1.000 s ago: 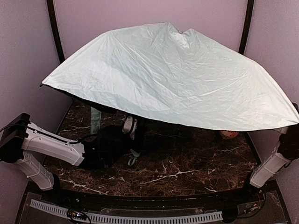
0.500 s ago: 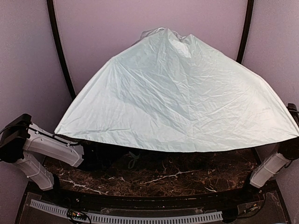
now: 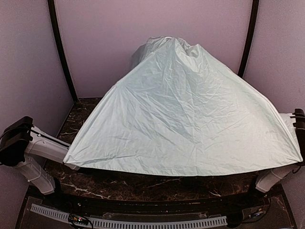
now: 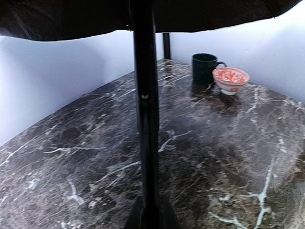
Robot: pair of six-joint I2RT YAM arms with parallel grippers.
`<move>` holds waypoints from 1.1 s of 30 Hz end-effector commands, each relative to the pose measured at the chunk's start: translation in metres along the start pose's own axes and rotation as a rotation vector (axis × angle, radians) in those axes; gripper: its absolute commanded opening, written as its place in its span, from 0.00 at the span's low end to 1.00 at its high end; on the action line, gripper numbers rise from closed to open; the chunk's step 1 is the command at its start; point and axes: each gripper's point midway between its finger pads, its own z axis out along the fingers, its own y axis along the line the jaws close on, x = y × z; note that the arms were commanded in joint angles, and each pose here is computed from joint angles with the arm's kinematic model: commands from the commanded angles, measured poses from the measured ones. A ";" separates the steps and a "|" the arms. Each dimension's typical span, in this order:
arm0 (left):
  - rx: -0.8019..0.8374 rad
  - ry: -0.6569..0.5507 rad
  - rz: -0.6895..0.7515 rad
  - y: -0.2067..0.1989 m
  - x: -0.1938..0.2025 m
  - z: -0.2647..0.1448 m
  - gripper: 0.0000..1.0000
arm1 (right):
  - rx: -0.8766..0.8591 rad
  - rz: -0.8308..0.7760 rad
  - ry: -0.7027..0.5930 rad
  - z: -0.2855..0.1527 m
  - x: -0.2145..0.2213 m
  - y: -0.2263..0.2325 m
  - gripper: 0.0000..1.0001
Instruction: Put away the umbrella
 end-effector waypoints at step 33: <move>-0.300 -0.175 -0.269 0.132 -0.083 -0.115 0.80 | -0.278 -0.519 0.254 -0.018 -0.052 -0.036 0.00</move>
